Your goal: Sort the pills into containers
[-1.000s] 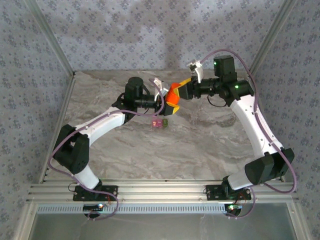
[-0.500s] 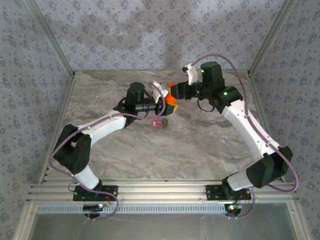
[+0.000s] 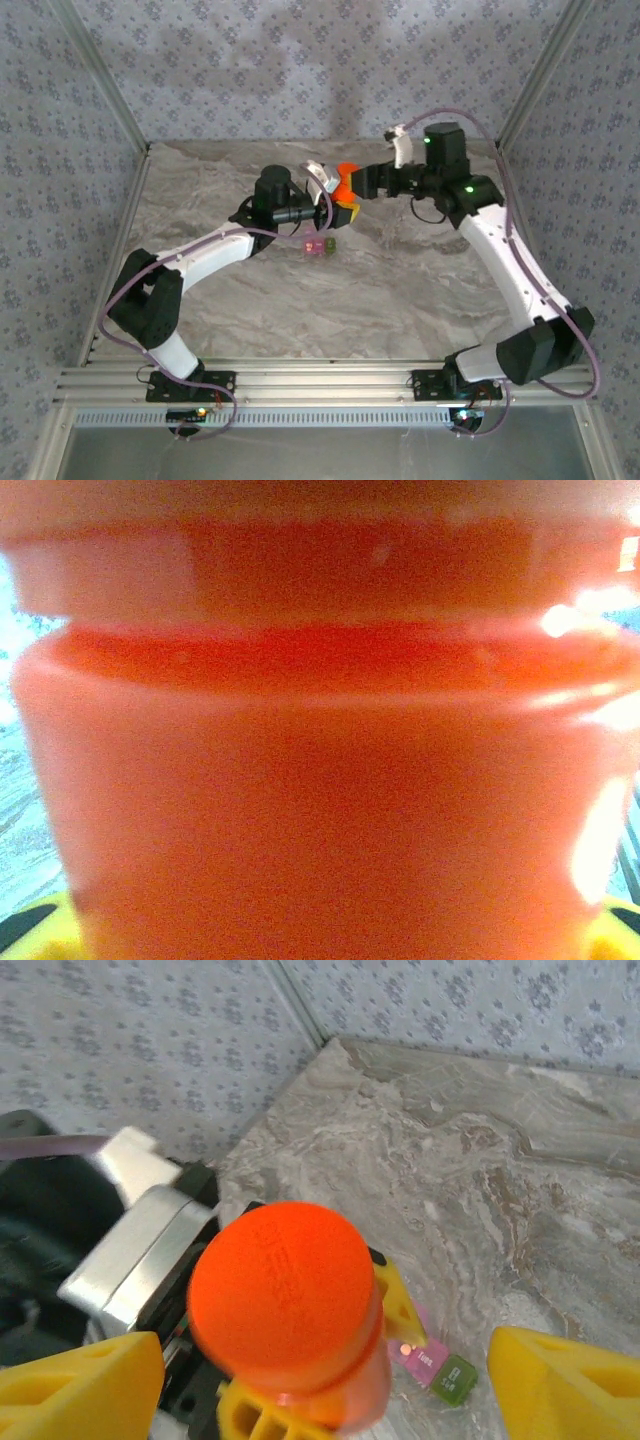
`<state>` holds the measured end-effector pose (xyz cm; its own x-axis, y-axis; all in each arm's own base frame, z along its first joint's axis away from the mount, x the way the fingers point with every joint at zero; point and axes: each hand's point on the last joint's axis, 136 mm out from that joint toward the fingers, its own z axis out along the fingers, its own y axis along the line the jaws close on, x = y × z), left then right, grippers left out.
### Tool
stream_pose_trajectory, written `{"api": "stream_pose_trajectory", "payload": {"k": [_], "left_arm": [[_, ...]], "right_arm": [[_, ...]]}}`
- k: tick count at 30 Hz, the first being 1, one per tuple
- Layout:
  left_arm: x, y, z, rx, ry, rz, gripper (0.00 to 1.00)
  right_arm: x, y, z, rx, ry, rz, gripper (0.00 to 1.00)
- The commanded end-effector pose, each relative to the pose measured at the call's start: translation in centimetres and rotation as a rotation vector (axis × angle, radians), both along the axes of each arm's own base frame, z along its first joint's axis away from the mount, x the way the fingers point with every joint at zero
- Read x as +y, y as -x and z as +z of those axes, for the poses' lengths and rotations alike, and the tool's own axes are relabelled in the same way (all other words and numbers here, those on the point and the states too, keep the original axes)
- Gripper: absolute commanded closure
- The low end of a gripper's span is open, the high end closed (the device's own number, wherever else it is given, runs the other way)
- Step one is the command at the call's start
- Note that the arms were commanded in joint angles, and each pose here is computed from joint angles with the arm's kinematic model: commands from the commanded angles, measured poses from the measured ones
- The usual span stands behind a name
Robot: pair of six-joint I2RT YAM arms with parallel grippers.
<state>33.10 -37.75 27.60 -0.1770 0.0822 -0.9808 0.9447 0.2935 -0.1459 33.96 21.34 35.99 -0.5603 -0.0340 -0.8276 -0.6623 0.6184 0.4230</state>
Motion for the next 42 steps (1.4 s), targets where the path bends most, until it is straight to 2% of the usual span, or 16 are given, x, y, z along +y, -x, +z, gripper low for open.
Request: {"api": "stream_pose_trajectory", "payload": {"k": [1,12,20,34,38,40,42], "left_arm": [[0.7,0.7,4.6,-0.101,0.077,-0.029,1.00],[0.9,4.1,5.4,-0.014,0.074,-0.277,1.00],[0.5,4.6,5.1,0.013,0.063,-0.316,1.00],[0.3,4.9,4.9,0.019,0.051,-0.333,1.00],[0.3,4.8,4.8,0.020,0.050,-0.332,1.00],[0.3,4.8,4.8,0.019,0.050,-0.333,1.00],[0.2,4.8,4.8,0.019,0.049,-0.329,1.00]], "right_arm": [[-1.0,3.2,3.2,-0.100,-0.062,0.132,0.13],[-0.7,2.3,3.3,-0.113,-0.045,0.245,0.15],[1.6,2.5,2.9,-0.094,0.004,0.318,0.16],[3.3,2.0,2.4,-0.078,0.037,0.353,0.21],[3.4,1.9,2.3,-0.077,0.041,0.349,0.26],[3.3,1.9,2.2,-0.073,0.044,0.345,0.33],[3.4,1.8,2.1,-0.066,0.042,0.340,0.44]]}}
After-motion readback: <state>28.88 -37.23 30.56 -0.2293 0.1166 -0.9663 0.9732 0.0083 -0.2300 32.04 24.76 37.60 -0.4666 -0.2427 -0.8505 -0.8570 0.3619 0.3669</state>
